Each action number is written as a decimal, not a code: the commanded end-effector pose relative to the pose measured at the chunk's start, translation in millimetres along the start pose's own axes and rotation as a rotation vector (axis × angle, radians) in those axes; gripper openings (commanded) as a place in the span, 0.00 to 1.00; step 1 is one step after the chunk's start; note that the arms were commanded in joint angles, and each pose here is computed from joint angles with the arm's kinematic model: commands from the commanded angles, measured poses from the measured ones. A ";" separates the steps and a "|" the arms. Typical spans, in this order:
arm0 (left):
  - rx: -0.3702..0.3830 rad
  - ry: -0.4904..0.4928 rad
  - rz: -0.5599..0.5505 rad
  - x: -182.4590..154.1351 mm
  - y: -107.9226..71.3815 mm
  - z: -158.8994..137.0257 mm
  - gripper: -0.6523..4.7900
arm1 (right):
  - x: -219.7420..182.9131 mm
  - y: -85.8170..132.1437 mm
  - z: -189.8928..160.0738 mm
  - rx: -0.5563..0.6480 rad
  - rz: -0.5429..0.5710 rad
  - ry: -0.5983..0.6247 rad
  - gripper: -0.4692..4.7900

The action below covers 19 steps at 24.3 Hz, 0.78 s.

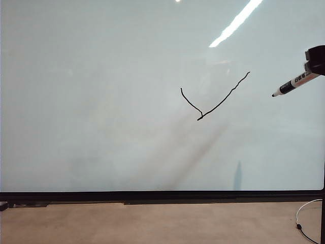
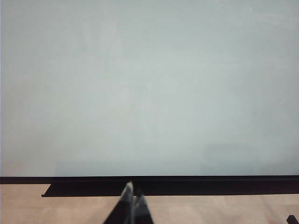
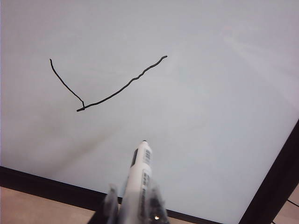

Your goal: Pick up the pen on the shelf to the right of the whiteboard and draw a check mark.

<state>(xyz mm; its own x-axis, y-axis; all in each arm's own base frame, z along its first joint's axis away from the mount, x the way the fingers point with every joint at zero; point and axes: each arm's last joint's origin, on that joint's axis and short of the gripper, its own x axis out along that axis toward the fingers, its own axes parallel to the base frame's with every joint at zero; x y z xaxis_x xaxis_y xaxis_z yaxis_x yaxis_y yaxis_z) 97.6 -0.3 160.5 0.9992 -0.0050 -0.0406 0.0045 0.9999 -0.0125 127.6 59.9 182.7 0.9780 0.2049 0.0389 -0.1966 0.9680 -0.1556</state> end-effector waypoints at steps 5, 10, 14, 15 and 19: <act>0.005 -0.015 -0.001 -0.2 -0.1 2.2 0.11 | -6.7 -0.7 -7.4 0.023 -0.003 -0.034 0.07; 0.005 -0.015 -0.001 -0.2 -0.1 2.2 0.11 | -10.6 -1.3 -14.5 0.018 -0.001 0.006 0.07; 0.005 -0.015 -0.001 -0.2 -0.1 2.2 0.11 | -16.4 -3.0 -14.8 0.008 0.001 0.020 0.07; 0.005 -0.015 -0.001 -0.2 -0.1 2.2 0.11 | -18.1 -3.6 -14.3 0.006 0.000 0.017 0.07; 0.005 -0.015 -0.001 -0.2 -0.1 2.2 0.11 | -24.9 -5.7 -14.4 0.005 -0.003 0.021 0.07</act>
<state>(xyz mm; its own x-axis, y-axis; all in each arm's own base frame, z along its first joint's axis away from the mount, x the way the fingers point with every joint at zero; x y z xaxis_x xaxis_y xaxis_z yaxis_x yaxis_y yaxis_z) 97.6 -0.3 160.5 0.9992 -0.0050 -0.0406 0.0045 0.9999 -0.0121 107.2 48.2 168.3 0.9792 0.2006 0.0305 -0.1942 0.9701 -0.1453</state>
